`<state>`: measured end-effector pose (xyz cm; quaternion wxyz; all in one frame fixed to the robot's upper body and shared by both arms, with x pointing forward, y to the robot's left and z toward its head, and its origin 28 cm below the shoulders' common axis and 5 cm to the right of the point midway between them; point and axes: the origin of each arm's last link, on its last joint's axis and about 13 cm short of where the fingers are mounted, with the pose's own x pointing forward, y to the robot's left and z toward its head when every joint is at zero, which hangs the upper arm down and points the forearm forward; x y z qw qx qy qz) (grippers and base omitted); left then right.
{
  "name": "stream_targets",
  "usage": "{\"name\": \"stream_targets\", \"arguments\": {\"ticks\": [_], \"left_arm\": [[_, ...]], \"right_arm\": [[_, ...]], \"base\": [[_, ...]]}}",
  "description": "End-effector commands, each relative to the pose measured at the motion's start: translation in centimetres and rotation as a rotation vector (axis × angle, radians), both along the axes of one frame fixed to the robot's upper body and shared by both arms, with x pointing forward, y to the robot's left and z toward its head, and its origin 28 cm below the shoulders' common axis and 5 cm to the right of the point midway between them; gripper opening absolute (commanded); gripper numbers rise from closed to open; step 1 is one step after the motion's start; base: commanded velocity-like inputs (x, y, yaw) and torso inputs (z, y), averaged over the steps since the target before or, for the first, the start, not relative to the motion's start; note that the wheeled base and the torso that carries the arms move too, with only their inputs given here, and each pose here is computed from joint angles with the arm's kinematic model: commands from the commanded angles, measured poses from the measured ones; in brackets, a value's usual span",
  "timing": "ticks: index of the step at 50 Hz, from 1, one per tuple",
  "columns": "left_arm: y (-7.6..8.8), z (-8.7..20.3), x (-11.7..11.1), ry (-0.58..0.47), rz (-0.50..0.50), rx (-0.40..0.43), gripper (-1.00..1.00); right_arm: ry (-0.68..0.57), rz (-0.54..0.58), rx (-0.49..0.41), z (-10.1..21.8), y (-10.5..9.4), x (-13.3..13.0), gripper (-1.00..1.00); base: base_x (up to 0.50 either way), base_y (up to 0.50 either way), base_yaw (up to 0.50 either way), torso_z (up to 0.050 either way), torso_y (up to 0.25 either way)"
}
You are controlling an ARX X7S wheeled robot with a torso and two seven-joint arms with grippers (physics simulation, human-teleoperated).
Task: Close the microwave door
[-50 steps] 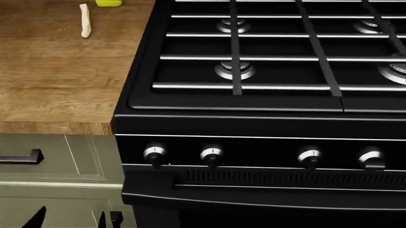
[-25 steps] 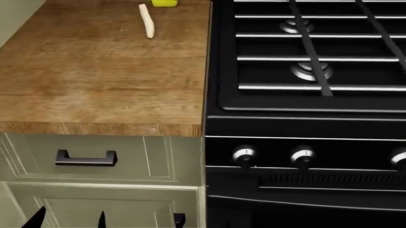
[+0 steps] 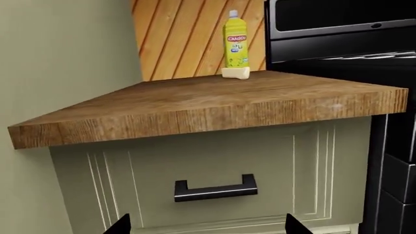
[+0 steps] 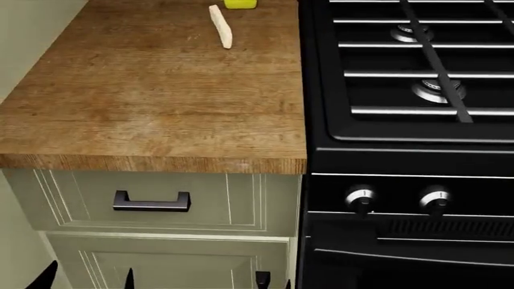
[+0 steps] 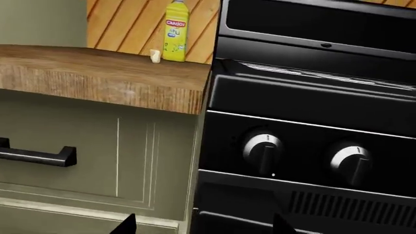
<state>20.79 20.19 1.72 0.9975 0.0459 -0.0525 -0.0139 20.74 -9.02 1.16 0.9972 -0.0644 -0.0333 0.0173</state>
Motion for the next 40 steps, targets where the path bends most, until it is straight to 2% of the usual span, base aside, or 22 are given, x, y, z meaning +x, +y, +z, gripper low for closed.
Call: {"name": "stream_targets", "arguments": {"ticks": [1,7,10,12,15,17,18,20,24,25,26,27,28,32,40], "left_arm": [[-0.1,0.1,0.0,-0.006,-0.001,0.028,1.0],[-0.1,0.1,0.0,-0.009,0.0,0.035,1.0],[-0.2,0.4,0.0,-0.025,0.009,0.106,1.0],[-0.2,0.3,0.0,-0.022,0.008,0.094,1.0],[-0.2,0.9,-0.1,-0.052,0.014,0.126,1.0],[0.0,3.2,-0.7,-0.132,0.038,0.16,1.0],[0.1,4.4,-1.1,-0.172,0.048,0.171,1.0],[0.3,6.2,-1.8,-0.225,0.065,0.19,1.0],[0.4,6.8,-2.1,-0.236,0.073,0.194,1.0],[1.3,8.5,-3.3,-0.238,0.101,0.344,1.0],[1.4,11.0,-4.3,-0.313,0.13,0.359,1.0],[1.2,13.7,-5.6,-0.445,0.131,0.318,1.0],[1.3,14.6,-6.2,-0.48,0.152,0.334,1.0],[1.5,15.8,-7.6,-0.546,0.196,0.362,1.0],[1.3,16.9,-8.2,-0.613,0.184,0.404,1.0]], "right_arm": [[0.017,-0.024,-0.035,-0.2,0.0,0.2,1.0],[0.021,-0.04,-0.074,-0.2,0.3,0.2,1.0],[0.032,-0.037,-0.084,-0.2,0.5,0.2,1.0],[0.018,-0.004,-0.086,-0.1,0.7,-0.1,1.0],[0.013,0.023,-0.07,0.4,0.8,-0.1,1.0],[-0.033,0.058,-0.092,2.3,1.7,-0.9,1.0],[-0.052,0.112,-0.102,3.2,2.1,-1.3,1.0],[-0.079,0.139,-0.079,5.3,2.6,-1.9,1.0],[-0.107,0.145,-0.086,6.1,2.7,-2.0,1.0],[-0.188,0.191,-0.145,9.3,3.7,-1.9,1.0],[-0.316,0.212,-0.128,12.2,3.9,-2.8,1.0],[-0.379,0.219,-0.115,13.4,3.9,-3.4,1.0],[-0.397,0.213,-0.127,13.8,3.9,-3.6,1.0],[-0.48,0.209,-0.129,15.1,4.0,-4.7,1.0],[-0.573,0.203,-0.11,17.3,4.0,-5.5,1.0]], "base": [[0.0,0.0,0.0,0.0,0.0],[0.0,0.0,0.0,0.0,0.0],[0.0,0.0,0.0,0.0,0.0],[0.0,0.0,0.0,0.0,0.0],[0.0,0.0,0.0,0.0,0.0],[0.0,0.0,0.0,0.0,0.0],[0.0,0.0,0.0,0.0,0.0],[0.0,0.0,0.0,0.0,0.0],[0.0,0.0,0.0,0.0,0.0],[0.0,0.0,0.0,0.0,0.0],[0.0,0.0,0.0,0.0,0.0],[0.0,0.0,0.0,0.0,0.0],[0.0,0.0,0.0,0.0,0.0],[0.0,0.0,0.0,0.0,0.0],[0.0,0.0,0.0,0.0,0.0]]}}
